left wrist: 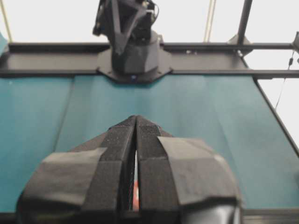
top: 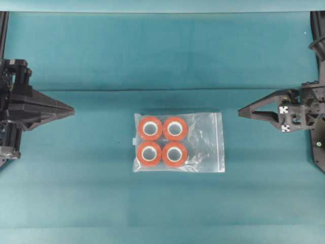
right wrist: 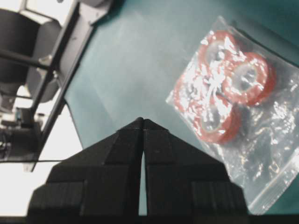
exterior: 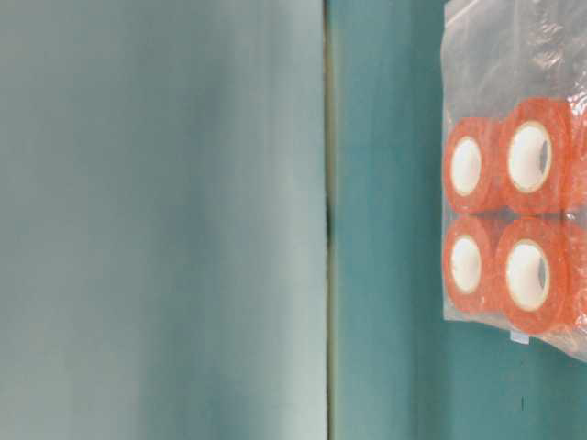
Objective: Hand over the clear zip bag and make it stand upright.
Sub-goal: 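Move the right gripper open toward the right edge of the clear bag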
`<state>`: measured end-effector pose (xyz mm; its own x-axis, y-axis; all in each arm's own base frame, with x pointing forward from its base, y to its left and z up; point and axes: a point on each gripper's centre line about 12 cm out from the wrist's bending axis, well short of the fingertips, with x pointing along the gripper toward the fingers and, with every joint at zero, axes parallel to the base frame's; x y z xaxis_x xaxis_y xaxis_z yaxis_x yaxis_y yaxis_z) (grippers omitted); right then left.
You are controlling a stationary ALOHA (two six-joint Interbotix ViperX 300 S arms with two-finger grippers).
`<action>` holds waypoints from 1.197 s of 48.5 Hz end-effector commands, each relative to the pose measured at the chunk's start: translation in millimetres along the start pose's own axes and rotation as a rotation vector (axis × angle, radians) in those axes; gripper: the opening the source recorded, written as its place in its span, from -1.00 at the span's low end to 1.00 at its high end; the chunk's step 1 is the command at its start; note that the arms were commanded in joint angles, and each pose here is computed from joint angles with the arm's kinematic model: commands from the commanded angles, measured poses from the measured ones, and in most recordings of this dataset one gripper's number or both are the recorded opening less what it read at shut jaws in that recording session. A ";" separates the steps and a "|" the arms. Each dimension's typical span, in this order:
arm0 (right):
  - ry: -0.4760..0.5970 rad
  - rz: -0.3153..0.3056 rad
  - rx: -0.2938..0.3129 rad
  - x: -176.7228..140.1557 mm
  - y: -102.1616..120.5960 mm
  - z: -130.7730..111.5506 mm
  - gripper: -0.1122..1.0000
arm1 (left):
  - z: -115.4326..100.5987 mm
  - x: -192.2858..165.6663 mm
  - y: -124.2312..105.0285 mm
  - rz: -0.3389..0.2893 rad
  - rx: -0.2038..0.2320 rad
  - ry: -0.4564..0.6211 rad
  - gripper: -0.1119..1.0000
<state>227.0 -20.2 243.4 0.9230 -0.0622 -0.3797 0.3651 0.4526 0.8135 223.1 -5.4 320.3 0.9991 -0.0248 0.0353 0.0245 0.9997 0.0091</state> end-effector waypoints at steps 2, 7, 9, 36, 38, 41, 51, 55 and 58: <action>-0.006 -0.015 0.089 2.5 -5.9 -0.7 -0.79 | 12.1 2.5 0.4 0.001 0.002 -0.031 -0.82; 0.009 -0.039 0.181 2.7 -16.1 -7.4 -0.79 | 11.4 3.2 0.4 0.001 0.002 -0.028 -0.82; 0.020 -0.054 0.217 2.9 -21.5 -11.7 -0.79 | 11.2 3.2 0.4 0.001 0.002 -0.026 -0.82; 0.111 -0.283 0.343 38.6 -72.4 -55.0 0.86 | 5.3 5.8 2.2 0.009 0.000 0.011 -0.82; 0.107 -0.291 0.347 42.5 -74.5 -57.5 0.86 | 5.5 5.3 1.8 0.008 0.000 0.012 -0.82; 0.102 -0.303 0.358 47.9 -77.2 -60.8 0.87 | 4.7 5.2 1.8 0.008 -0.001 0.018 -0.82; 0.097 -0.358 0.368 64.3 -87.7 -68.4 0.87 | 3.1 5.2 1.5 0.006 0.000 0.032 -0.82; 0.094 -0.371 0.366 70.6 -89.4 -69.2 0.87 | 2.7 5.2 1.5 0.006 -0.001 0.035 -0.82; 0.093 -0.381 0.365 74.1 -91.0 -69.8 0.87 | 2.7 5.2 1.5 0.006 0.000 0.035 -0.82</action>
<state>246.2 -4.0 109.1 0.7005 -0.0695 -0.7103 0.7136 0.0823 0.6957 226.6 -4.0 312.4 0.9995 -0.0183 -0.0276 0.0185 0.9998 0.0075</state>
